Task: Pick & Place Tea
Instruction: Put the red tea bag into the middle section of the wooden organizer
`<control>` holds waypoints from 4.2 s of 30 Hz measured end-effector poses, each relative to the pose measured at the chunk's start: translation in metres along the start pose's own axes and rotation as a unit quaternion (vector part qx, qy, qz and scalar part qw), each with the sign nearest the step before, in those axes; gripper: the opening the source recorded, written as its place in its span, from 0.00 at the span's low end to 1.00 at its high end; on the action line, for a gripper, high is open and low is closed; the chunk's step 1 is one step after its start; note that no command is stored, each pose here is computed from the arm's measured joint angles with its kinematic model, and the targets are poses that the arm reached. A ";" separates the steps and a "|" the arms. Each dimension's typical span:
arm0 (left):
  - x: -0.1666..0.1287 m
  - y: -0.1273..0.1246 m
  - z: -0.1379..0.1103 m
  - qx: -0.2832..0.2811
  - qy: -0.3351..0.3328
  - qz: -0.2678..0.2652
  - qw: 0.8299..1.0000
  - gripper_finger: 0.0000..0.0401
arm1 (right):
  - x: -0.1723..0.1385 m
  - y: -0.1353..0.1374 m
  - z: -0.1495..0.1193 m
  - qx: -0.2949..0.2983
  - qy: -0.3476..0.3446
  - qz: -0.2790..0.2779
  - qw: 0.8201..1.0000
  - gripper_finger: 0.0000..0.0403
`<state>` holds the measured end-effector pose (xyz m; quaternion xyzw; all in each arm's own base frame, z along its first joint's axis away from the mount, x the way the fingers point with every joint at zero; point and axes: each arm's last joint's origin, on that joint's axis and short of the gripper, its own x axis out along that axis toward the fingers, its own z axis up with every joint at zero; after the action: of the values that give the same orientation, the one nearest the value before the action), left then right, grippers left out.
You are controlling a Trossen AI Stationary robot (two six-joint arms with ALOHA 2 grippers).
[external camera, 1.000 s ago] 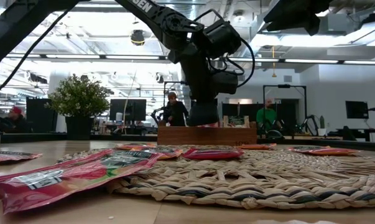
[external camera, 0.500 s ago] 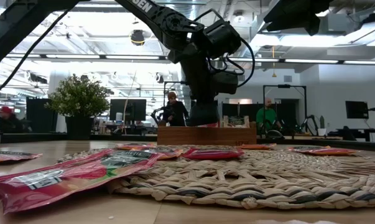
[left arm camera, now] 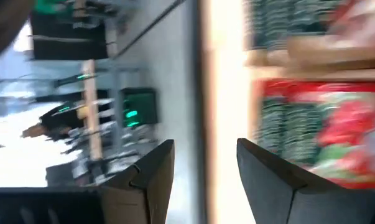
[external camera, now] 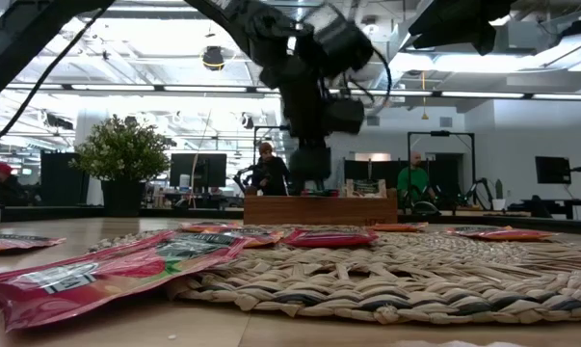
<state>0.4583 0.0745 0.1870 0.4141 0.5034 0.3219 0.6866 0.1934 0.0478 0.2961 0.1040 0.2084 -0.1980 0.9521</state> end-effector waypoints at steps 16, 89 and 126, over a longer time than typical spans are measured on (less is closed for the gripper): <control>-0.106 0.105 -0.080 -0.318 0.052 -0.231 0.918 0.42 | -0.005 -0.001 -0.025 0.050 0.216 0.125 0.967 0.30; -0.138 -0.051 0.005 -0.128 -0.078 -0.540 0.828 0.42 | -0.080 -0.081 -0.084 0.098 -0.146 0.265 0.948 0.30; -0.133 -0.083 0.014 -0.131 -0.078 -0.507 0.848 0.42 | -0.036 -0.085 -0.104 0.042 -0.192 0.322 0.926 0.30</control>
<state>0.4363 -0.0803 0.1710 0.0312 0.5417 -0.0417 0.8389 0.0906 0.0127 0.2096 0.1653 -0.0313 0.0944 0.9812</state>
